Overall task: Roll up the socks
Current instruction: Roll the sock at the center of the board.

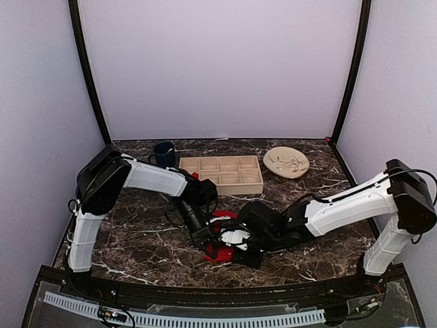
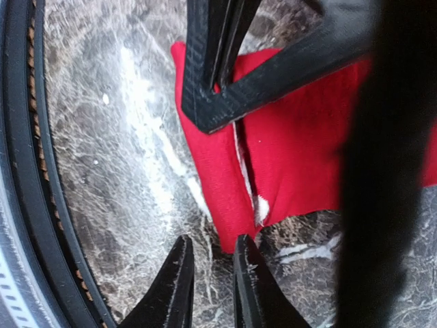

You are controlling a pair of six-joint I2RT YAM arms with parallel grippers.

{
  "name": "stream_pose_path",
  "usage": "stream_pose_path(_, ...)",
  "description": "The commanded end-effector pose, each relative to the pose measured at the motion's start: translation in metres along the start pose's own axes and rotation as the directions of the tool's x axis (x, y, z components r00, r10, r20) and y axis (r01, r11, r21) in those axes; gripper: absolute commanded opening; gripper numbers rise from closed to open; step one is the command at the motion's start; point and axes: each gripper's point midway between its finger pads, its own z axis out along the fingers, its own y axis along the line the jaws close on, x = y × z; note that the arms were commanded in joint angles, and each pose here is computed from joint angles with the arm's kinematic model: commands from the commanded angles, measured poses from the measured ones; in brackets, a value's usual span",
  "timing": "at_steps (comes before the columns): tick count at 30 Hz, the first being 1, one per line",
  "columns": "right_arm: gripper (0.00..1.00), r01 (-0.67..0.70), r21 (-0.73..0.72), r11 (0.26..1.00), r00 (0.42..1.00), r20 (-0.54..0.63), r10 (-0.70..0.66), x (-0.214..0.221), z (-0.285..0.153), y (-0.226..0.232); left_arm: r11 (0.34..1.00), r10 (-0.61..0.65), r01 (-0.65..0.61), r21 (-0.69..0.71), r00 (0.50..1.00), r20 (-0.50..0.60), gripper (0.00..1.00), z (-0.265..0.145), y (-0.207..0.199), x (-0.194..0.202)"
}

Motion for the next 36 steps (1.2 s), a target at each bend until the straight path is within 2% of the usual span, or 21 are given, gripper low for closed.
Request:
stream_pose_path(1, 0.21, 0.067, 0.039, 0.997, 0.997, -0.036, -0.066, -0.003, 0.007, -0.003, 0.999, -0.034, 0.035, 0.034, 0.999, -0.012, 0.00, 0.003, -0.002, 0.009)
stream_pose_path(11, 0.24, 0.118, 0.067, 0.991, 0.992, -0.048, -0.115, -0.010, 0.012, -0.009, 0.998, -0.043, 0.044, 0.049, 0.999, -0.016, 0.00, 0.006, 0.000, 0.012)
stream_pose_path(13, 0.35, 0.126, 0.068, 0.990, 0.991, -0.052, -0.123, -0.010, 0.011, -0.009, 0.997, -0.046, 0.047, 0.055, 0.999, -0.017, 0.00, 0.007, 0.000, 0.012)
stream_pose_path(14, 0.38, 0.129, 0.068, 0.989, 0.991, -0.053, -0.125, -0.010, 0.011, -0.009, 0.997, -0.046, 0.047, 0.059, 0.999, -0.017, 0.00, 0.007, 0.000, 0.012)
stream_pose_path(32, 0.37, 0.190, 0.061, 0.980, 0.981, -0.048, -0.187, -0.020, 0.016, -0.004, 0.995, -0.066, 0.067, 0.078, 0.998, -0.025, 0.00, 0.010, 0.001, 0.014)
stream_pose_path(36, 0.33, 0.200, 0.050, 0.979, 0.978, -0.062, -0.197, -0.017, 0.019, -0.003, 0.995, -0.068, 0.070, 0.077, 0.997, -0.026, 0.00, 0.010, 0.002, 0.014)
